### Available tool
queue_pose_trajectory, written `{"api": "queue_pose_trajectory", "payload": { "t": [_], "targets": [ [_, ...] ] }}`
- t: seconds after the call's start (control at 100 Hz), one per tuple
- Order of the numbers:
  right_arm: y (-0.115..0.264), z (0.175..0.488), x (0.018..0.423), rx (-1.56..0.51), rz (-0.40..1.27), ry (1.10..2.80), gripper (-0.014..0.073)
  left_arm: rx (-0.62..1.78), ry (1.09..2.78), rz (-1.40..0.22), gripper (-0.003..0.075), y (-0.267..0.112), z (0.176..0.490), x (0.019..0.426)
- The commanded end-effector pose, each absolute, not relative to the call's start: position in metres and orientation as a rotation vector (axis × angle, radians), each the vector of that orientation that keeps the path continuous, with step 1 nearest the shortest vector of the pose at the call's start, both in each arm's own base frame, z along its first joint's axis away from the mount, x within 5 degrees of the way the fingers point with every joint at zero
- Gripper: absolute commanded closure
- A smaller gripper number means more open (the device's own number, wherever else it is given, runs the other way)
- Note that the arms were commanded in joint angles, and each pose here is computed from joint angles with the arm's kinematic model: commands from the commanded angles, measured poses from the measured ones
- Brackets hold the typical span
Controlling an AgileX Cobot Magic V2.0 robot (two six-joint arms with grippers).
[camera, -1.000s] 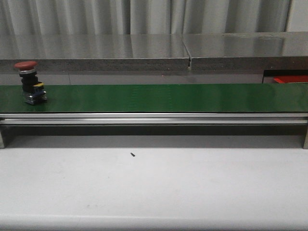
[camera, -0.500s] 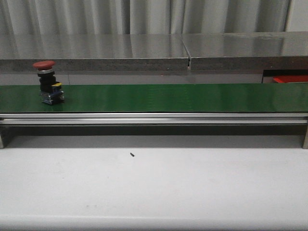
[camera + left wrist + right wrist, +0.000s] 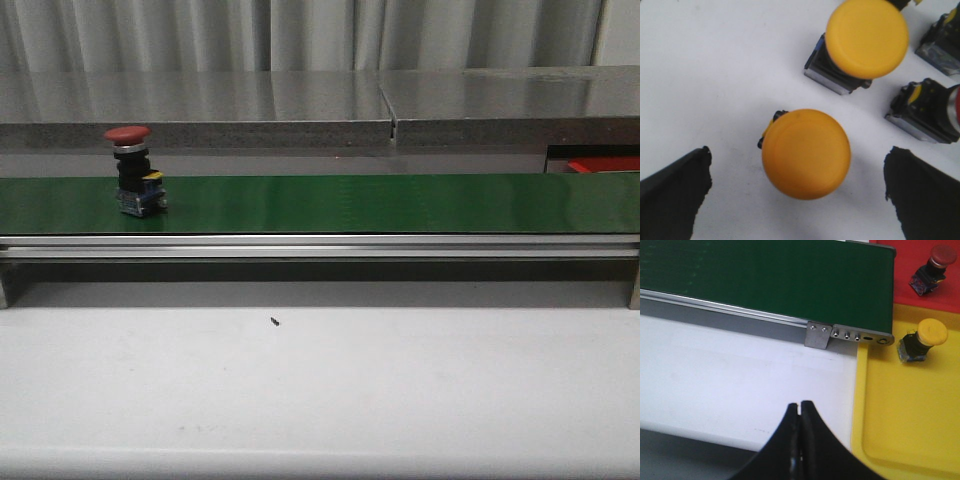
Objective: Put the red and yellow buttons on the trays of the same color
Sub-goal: 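Move the left gripper back and grasp a yellow push-button, then set the yellow button on the conveyor belt and release it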
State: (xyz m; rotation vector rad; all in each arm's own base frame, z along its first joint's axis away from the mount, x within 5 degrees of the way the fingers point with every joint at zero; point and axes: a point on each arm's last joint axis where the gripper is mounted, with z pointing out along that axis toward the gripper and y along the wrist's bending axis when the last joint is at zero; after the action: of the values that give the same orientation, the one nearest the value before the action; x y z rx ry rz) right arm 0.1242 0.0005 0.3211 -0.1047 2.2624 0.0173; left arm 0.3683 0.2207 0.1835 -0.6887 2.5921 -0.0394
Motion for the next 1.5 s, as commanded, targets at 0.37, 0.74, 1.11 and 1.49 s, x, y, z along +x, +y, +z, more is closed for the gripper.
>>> {"api": "queue_pose_trajectory", "payload": {
  "t": [0.37, 0.74, 1.11, 1.49],
  "targets": [
    [0.0, 0.333, 0.127, -0.101, 0.006, 2.183, 0.0712, -0.693, 2.452, 0.012, 0.0419, 0.227, 0.215, 0.371],
    [0.0, 0.333, 0.127, -0.101, 0.006, 2.183, 0.0712, -0.686, 2.349, -0.076, 0.0739, 0.205, 0.274, 0.359],
    [0.0, 0.333, 0.127, -0.101, 0.006, 2.183, 0.0712, -0.35, 2.339, -0.202, 0.0739, 0.099, 0.334, 0.366],
    [0.0, 0.333, 0.127, -0.101, 0.006, 2.183, 0.0712, -0.186, 2.44, -0.248, 0.0738, 0.051, 0.301, 0.394]
  ]
}}
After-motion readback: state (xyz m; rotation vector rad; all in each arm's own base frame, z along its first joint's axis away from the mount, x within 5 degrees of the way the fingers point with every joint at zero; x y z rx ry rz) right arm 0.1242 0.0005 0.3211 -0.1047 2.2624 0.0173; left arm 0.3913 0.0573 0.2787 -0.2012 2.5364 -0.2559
